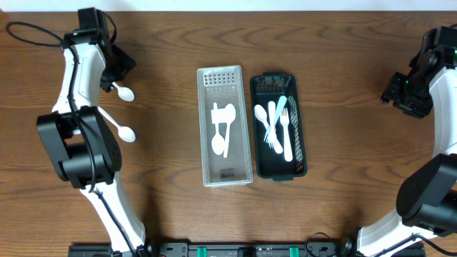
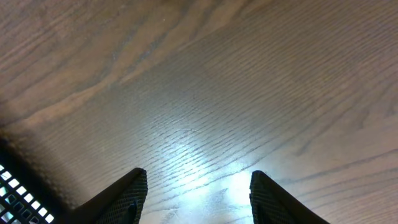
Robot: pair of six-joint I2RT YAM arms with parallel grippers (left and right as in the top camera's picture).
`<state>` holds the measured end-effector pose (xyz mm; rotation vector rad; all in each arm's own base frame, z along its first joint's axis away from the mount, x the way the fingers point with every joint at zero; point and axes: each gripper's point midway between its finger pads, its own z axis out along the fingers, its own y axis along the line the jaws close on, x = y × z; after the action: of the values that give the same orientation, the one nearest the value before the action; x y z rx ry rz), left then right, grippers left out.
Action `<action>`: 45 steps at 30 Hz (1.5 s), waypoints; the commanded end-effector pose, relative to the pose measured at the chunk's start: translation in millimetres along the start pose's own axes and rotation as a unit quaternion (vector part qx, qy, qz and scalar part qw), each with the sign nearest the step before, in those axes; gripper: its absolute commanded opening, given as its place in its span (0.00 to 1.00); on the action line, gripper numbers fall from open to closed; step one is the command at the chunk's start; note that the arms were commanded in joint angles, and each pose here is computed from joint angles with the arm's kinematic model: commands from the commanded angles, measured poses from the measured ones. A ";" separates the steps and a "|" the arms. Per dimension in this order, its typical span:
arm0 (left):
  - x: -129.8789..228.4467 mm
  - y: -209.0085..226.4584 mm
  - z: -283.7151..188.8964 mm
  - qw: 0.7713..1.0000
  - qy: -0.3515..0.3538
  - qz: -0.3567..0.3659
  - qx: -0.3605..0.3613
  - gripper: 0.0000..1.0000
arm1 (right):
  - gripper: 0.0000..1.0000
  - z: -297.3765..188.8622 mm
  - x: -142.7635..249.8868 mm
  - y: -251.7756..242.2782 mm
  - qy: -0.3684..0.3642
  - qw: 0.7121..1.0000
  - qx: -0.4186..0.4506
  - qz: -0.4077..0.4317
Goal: Pack container
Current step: 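Grasp a third white spoon on the left with the left gripper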
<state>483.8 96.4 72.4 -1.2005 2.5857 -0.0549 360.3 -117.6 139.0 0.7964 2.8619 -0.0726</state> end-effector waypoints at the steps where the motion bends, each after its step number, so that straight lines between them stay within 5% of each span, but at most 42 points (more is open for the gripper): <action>1: -1.8 19.4 18.6 0.999 0.017 -0.023 -0.017 0.67 | 0.56 0.9 2.9 0.7 0.004 1.000 0.004 -0.010; 31: -7.2 36.1 76.9 0.999 0.034 -0.019 -0.024 0.66 | 0.56 0.8 8.2 -0.6 0.015 1.000 0.007 -0.010; 36: 3.7 42.8 87.6 0.998 0.055 -0.019 -0.038 0.54 | 0.56 0.8 8.4 -0.6 0.015 1.000 0.007 -0.010; 39: 9.8 47.1 89.6 0.997 0.067 -0.019 -0.047 0.36 | 0.56 0.7 8.9 -0.8 0.016 1.000 0.007 -0.010; 45: 12.0 48.7 89.1 0.996 0.071 -0.018 -0.050 0.28 | 0.56 0.7 9.1 -0.8 0.017 1.000 0.007 -0.011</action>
<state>476.2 130.4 1.0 -1.2998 2.6547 -0.0384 353.4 -115.5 137.9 0.8034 2.8908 -0.0722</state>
